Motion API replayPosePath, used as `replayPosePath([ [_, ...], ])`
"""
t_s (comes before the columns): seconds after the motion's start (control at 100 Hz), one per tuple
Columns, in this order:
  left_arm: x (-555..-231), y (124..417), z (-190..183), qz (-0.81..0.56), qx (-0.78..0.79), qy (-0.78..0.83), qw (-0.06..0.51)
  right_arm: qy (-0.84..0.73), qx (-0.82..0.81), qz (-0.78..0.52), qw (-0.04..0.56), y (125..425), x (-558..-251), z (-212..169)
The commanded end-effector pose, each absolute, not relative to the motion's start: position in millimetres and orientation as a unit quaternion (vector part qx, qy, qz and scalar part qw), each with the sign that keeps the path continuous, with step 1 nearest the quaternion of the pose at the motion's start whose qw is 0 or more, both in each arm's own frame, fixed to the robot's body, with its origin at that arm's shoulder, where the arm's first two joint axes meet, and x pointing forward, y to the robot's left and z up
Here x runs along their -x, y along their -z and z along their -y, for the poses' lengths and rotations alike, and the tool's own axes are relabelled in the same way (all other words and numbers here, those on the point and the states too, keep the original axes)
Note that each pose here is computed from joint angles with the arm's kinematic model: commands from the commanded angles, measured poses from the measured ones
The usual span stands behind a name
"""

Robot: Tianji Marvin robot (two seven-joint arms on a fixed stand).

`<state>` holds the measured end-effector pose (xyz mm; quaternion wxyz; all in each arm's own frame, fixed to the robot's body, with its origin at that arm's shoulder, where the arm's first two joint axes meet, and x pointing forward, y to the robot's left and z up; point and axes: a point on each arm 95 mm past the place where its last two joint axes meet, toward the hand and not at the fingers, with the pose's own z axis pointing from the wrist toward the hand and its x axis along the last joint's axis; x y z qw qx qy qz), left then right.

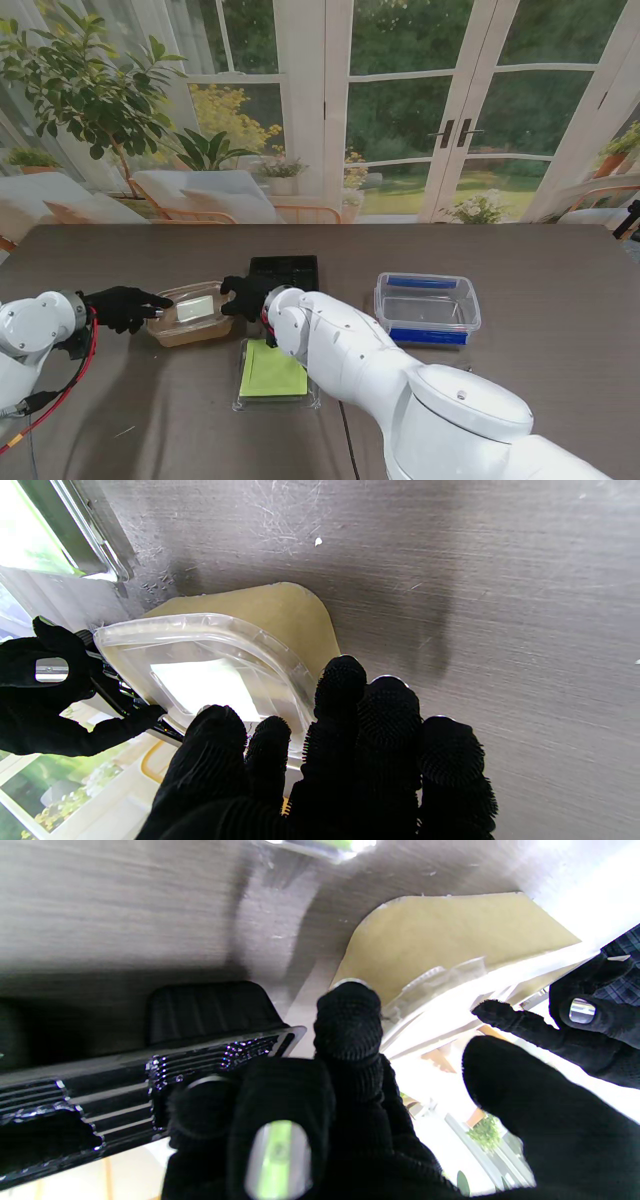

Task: Pair container bodies with their lids

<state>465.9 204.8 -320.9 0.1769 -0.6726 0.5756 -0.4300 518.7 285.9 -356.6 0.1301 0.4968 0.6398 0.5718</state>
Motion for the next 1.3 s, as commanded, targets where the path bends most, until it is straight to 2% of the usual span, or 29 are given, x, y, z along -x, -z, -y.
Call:
replayPosePath([
  [0.0,-454.3,341.5,-208.5,-0.584,0.688,0.4,0.158,-0.559,-0.503,-0.648,0.122,368.3,-513.3,-281.5],
  [0.39,-452.1,346.8,-209.6,-0.587,0.692,0.391,0.154,-0.556,-0.506,-0.649,0.114,374.7,-510.1,-278.2],
  [0.83,-458.7,323.7,-210.1,-0.572,0.679,0.42,0.186,-0.569,-0.499,-0.643,0.121,364.9,-513.0,-285.3],
  [1.29,-461.3,318.1,-209.6,-0.559,0.677,0.438,0.192,-0.581,-0.501,-0.631,0.118,358.4,-515.3,-288.5],
])
